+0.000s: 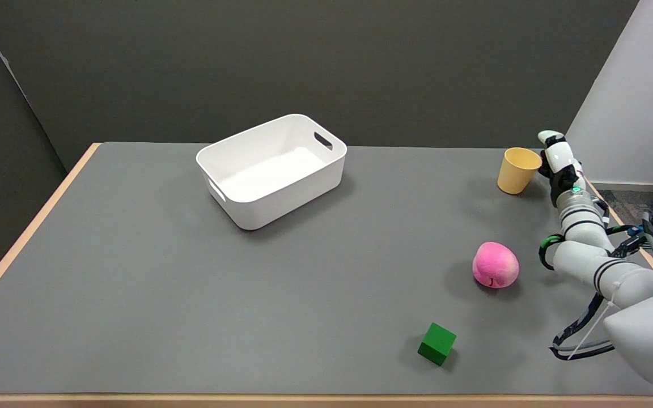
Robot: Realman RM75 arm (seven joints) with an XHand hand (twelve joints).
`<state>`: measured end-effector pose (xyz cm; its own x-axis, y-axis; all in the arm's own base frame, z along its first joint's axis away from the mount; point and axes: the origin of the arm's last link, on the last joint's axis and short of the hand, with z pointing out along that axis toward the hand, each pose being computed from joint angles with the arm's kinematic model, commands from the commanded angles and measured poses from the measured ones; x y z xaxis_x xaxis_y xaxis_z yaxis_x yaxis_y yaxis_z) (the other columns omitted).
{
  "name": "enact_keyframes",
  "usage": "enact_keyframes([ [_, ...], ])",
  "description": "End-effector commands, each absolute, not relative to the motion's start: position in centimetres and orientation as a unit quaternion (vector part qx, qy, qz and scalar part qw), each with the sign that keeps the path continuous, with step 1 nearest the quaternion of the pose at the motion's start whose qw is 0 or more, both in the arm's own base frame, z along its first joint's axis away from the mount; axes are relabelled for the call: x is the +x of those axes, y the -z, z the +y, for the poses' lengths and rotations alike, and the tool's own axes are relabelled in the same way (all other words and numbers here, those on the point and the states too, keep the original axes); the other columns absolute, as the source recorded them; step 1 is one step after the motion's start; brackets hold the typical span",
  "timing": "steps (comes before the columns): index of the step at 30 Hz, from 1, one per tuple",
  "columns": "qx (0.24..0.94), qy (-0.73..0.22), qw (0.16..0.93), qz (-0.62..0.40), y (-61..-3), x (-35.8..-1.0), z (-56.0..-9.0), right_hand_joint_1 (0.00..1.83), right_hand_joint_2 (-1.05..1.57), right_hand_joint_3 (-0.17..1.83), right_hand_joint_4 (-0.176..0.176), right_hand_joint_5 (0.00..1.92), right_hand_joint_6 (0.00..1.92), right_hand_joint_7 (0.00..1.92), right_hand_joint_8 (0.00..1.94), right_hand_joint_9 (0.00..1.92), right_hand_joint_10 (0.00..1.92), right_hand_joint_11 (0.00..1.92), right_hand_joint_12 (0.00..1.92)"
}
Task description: Pick up the yellow cup.
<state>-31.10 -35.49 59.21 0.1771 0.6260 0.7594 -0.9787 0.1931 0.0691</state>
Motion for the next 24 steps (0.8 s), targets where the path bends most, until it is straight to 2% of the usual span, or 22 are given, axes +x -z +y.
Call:
enact_keyframes([
  [1,0.311,-0.546,0.709,-0.321,-57.4,-31.4,-37.0,0.2,0.62,1.03,-0.008,0.08,0.35,0.14,0.28,0.06,0.46,0.0,0.73],
  [17,0.313,-0.535,0.704,-0.346,-55.0,-33.1,-37.6,0.21,0.62,1.03,-0.007,0.08,0.33,0.13,0.28,0.05,0.45,0.0,0.69],
  [18,0.315,-0.532,0.705,-0.347,-55.0,-33.1,-37.7,0.23,0.62,1.03,-0.008,0.08,0.33,0.13,0.28,0.05,0.45,0.0,0.68],
  [20,0.317,-0.53,0.705,-0.348,-54.8,-33.1,-37.7,0.38,0.64,1.07,-0.015,0.07,0.34,0.1,0.31,0.05,0.45,0.01,0.6],
  [22,0.318,-0.528,0.706,-0.349,-54.8,-33.2,-37.7,0.24,0.62,1.01,-0.009,0.07,0.3,0.12,0.27,0.05,0.43,0.0,0.65],
  [24,0.32,-0.526,0.706,-0.349,-54.7,-33.2,-37.8,0.26,0.6,1.01,-0.007,0.08,0.28,0.11,0.26,0.05,0.4,0.0,0.62],
])
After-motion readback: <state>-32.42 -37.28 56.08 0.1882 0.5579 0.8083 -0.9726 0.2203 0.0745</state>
